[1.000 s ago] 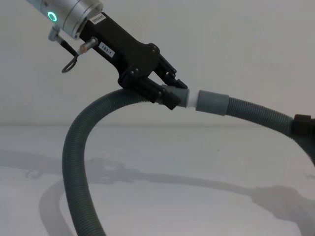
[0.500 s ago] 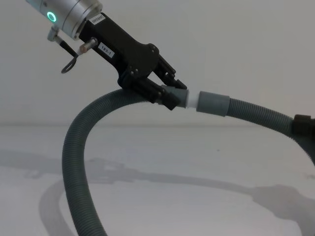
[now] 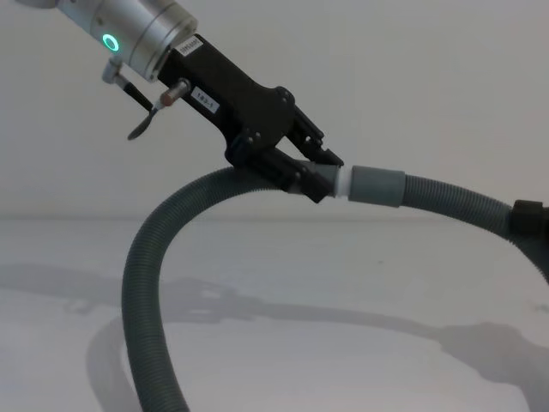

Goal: Use both hands to pick up one end of the pipe from the table, align the ends, and insert them.

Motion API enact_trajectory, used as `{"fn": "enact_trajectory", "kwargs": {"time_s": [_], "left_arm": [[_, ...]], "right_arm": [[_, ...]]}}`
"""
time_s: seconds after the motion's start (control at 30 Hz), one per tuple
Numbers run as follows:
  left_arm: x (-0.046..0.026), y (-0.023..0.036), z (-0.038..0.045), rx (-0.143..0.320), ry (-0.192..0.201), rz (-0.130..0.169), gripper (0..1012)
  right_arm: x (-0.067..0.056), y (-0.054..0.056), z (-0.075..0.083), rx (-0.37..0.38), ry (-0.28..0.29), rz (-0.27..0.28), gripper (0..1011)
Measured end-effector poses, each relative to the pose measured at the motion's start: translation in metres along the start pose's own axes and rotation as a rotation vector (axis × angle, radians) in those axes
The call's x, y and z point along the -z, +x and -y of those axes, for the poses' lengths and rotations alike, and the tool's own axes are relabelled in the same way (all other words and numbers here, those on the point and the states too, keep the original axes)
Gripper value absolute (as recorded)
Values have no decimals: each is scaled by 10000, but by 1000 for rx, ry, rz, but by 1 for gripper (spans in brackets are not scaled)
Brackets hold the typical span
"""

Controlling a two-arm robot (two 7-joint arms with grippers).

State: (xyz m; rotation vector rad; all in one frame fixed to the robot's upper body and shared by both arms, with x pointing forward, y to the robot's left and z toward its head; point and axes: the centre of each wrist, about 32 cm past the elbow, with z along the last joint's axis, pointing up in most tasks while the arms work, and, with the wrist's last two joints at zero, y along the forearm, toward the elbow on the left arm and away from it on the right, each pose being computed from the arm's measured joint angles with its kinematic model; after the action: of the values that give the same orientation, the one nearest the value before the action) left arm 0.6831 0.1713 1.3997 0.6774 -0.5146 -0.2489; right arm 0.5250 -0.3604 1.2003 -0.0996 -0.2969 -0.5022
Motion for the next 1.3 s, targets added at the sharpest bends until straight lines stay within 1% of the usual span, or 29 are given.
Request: {"fn": "enact_trajectory", "kwargs": {"time_s": [0.2,0.43,0.83,1.3], "left_arm": [[-18,22,58,-1,-1,7,360],[-30,27,84,-15,3,9,360],[-41,28,112,-27,5,7,360],[-45,28,126,-31,5,7,360]], "right_arm": [[1,3,2,-3,1,-1,3],[0,4,4,-2,0,-2,3],[1,4,7,2,-3,-3,3],[0,4,6,3,-4,-4,3]]}}
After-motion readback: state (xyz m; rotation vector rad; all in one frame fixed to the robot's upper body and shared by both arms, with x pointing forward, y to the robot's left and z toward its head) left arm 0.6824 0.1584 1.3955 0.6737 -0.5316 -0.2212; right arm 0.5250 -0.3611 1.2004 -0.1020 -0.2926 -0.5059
